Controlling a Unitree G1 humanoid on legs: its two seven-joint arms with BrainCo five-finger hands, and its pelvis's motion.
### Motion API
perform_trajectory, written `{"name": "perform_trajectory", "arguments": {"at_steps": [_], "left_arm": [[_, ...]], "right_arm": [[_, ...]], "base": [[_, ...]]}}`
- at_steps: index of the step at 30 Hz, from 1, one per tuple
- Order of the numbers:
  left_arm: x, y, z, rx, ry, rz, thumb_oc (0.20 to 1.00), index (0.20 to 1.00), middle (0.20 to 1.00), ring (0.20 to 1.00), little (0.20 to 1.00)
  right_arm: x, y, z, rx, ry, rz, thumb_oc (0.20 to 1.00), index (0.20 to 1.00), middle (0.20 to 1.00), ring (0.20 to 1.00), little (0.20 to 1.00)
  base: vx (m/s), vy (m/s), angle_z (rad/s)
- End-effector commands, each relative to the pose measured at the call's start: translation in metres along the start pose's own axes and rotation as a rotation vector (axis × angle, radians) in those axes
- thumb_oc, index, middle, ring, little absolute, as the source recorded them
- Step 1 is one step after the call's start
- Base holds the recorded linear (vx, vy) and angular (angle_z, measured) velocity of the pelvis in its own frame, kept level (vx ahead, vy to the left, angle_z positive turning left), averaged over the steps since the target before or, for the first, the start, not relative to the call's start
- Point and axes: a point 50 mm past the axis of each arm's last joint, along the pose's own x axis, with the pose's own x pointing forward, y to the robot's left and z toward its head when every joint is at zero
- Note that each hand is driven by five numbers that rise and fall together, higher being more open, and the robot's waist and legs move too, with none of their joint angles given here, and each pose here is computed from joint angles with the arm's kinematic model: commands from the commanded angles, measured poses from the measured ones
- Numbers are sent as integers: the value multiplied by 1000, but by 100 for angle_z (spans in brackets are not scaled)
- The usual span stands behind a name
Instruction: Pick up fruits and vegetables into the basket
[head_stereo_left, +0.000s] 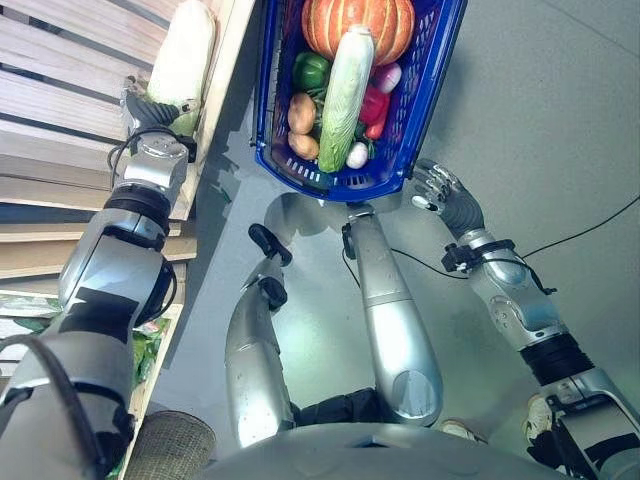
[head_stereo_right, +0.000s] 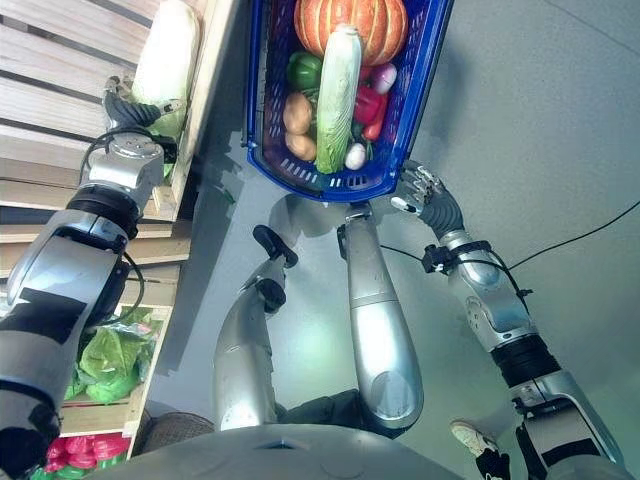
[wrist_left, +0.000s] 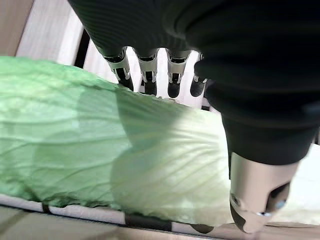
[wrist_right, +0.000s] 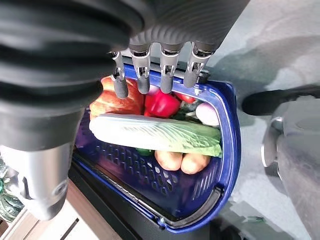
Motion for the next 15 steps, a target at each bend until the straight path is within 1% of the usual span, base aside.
{"name": "perform_trajectory", "arguments": {"at_steps": [1, 9, 15], "left_arm": [[10, 33, -33, 8, 124, 65, 1000, 1000, 1000, 1000, 1000], [9, 30, -45, 96, 163, 3, 1000, 1000, 1000, 1000, 1000], [6, 22, -58, 202, 217, -103, 1000, 1000, 1000, 1000, 1000]], "right_arm": [[-8, 16, -5, 112, -8, 49, 1000, 1000, 1000, 1000, 1000], [-7, 17, -1, 175, 1, 64, 1000, 1000, 1000, 1000, 1000], [-4, 18, 1, 194, 7, 106, 1000, 1000, 1000, 1000, 1000]], "base": [[0, 0, 0], [2, 10, -2], [9, 25, -5]]}}
